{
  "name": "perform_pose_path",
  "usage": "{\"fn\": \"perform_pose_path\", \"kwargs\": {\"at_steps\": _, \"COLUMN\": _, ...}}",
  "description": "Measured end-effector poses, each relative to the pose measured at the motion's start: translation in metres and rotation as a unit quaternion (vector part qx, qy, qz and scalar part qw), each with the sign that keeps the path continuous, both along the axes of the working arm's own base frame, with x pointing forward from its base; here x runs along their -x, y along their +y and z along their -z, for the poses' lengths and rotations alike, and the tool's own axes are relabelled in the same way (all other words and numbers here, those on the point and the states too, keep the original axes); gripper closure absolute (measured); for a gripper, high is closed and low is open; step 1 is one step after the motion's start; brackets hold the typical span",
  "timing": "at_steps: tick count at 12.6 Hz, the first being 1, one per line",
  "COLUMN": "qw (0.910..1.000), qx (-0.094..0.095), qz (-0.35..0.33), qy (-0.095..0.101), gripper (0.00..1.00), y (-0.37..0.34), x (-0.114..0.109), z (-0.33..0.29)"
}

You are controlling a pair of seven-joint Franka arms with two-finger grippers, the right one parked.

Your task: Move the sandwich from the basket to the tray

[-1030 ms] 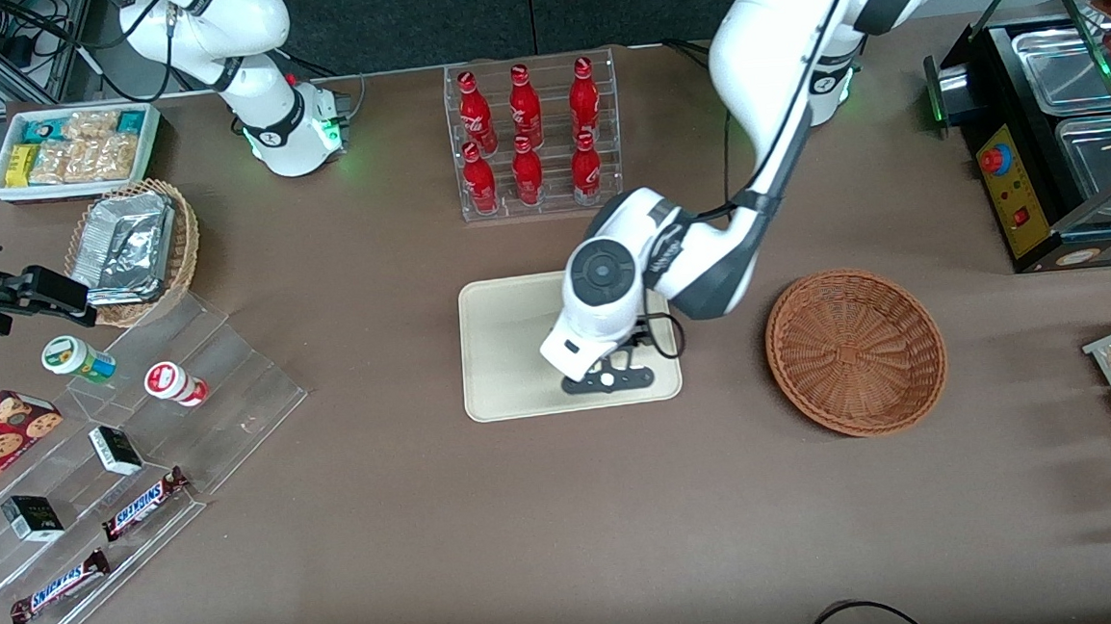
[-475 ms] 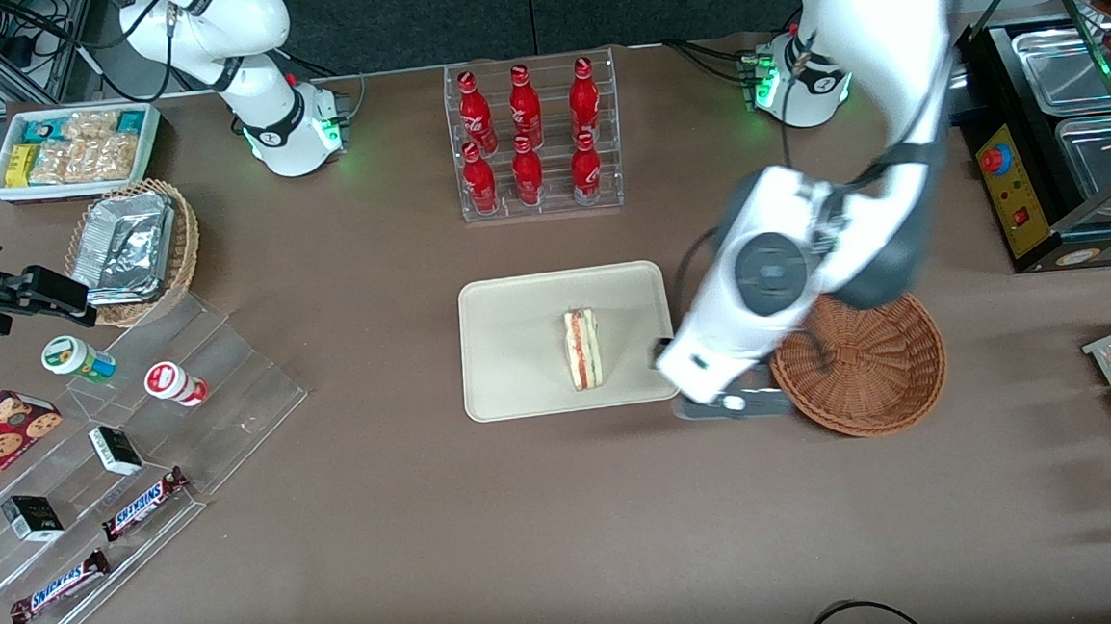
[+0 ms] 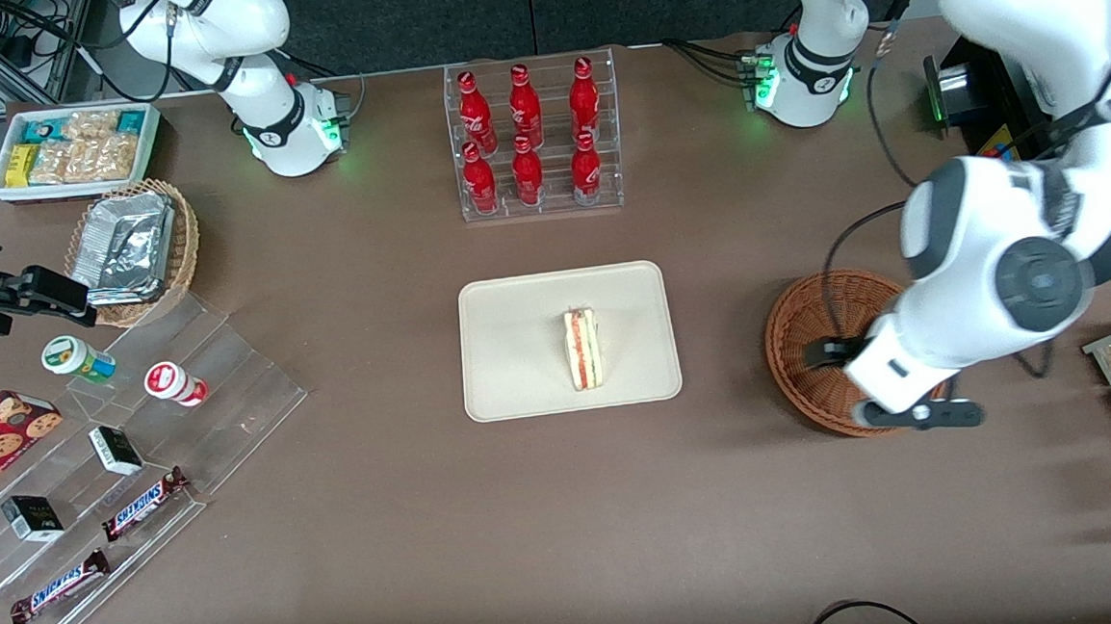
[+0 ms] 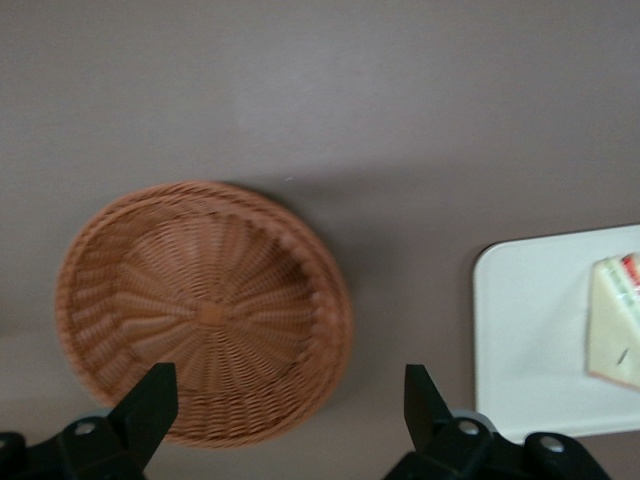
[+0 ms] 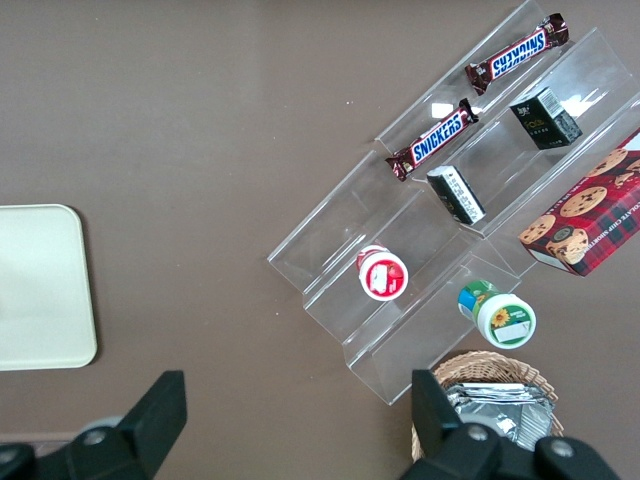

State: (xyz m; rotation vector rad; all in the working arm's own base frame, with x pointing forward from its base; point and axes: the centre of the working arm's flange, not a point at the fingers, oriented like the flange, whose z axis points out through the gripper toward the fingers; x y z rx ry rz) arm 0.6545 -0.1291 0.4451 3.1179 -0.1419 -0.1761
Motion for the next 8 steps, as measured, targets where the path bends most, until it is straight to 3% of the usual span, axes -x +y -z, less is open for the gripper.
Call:
{"fn": "perform_pose_path", "kwargs": {"at_steps": 3, "qw": 1.0, "qx": -0.002, "qz": 0.004, "qy": -0.009, "gripper": 0.0, "y": 0.038, "x": 0.02, "z": -0.03}}
{"fn": "perform_pose_path", "kwargs": {"at_steps": 8, "qw": 0.9998, "qx": -0.013, "qz": -0.011, "qy": -0.015, "gripper": 0.0, "y": 0.084, "x": 0.077, "z": -0.076}}
